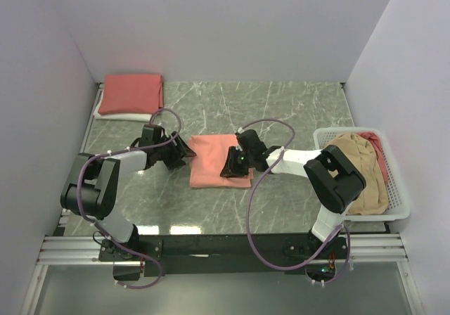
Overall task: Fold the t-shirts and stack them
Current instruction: Neatly place the folded tshirt to the corner
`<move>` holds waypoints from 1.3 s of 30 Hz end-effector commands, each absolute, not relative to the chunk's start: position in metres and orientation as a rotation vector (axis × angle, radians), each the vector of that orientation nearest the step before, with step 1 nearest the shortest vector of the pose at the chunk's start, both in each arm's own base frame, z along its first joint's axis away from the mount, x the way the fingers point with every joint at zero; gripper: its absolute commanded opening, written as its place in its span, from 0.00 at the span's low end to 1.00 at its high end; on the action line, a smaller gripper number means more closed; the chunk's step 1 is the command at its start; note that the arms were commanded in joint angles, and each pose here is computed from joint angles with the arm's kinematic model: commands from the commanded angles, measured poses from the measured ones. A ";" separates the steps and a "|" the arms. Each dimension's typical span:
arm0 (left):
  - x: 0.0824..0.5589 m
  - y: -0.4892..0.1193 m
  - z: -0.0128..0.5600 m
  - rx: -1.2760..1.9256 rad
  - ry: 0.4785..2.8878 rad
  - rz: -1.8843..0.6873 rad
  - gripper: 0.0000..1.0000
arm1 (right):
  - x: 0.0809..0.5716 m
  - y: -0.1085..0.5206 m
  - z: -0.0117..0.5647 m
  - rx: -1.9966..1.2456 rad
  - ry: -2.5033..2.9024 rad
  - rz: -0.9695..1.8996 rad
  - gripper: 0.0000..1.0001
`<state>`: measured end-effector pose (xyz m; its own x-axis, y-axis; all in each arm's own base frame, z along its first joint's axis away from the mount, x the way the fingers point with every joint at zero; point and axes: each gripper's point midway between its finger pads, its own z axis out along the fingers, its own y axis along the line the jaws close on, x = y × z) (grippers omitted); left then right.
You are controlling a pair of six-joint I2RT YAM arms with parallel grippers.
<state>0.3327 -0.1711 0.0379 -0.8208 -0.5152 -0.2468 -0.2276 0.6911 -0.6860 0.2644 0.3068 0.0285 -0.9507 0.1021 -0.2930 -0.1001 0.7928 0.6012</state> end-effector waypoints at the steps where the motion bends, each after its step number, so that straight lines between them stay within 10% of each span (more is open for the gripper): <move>1: 0.339 -0.168 0.032 -0.535 2.481 -0.886 0.69 | 0.258 0.293 0.007 0.006 2.704 0.818 0.31; 21: 0.348 -0.182 -0.021 -0.446 2.686 -0.440 0.59 | 0.269 0.303 0.045 -0.069 2.616 0.856 0.33; 31: 0.390 -0.190 0.019 -0.400 2.636 -0.336 0.02 | 0.279 0.306 0.127 -0.080 2.441 0.933 0.33; 39: 0.437 -0.172 0.057 -0.337 2.580 -0.124 0.01 | 0.275 0.278 0.172 -0.023 2.318 0.892 0.34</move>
<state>0.4198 -0.1952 0.0386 -0.8453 -0.3109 -0.4344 -0.2098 0.9411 -0.2652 0.2699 0.2898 0.1469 -0.8381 0.1655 -0.5197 -0.2290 0.7580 0.6107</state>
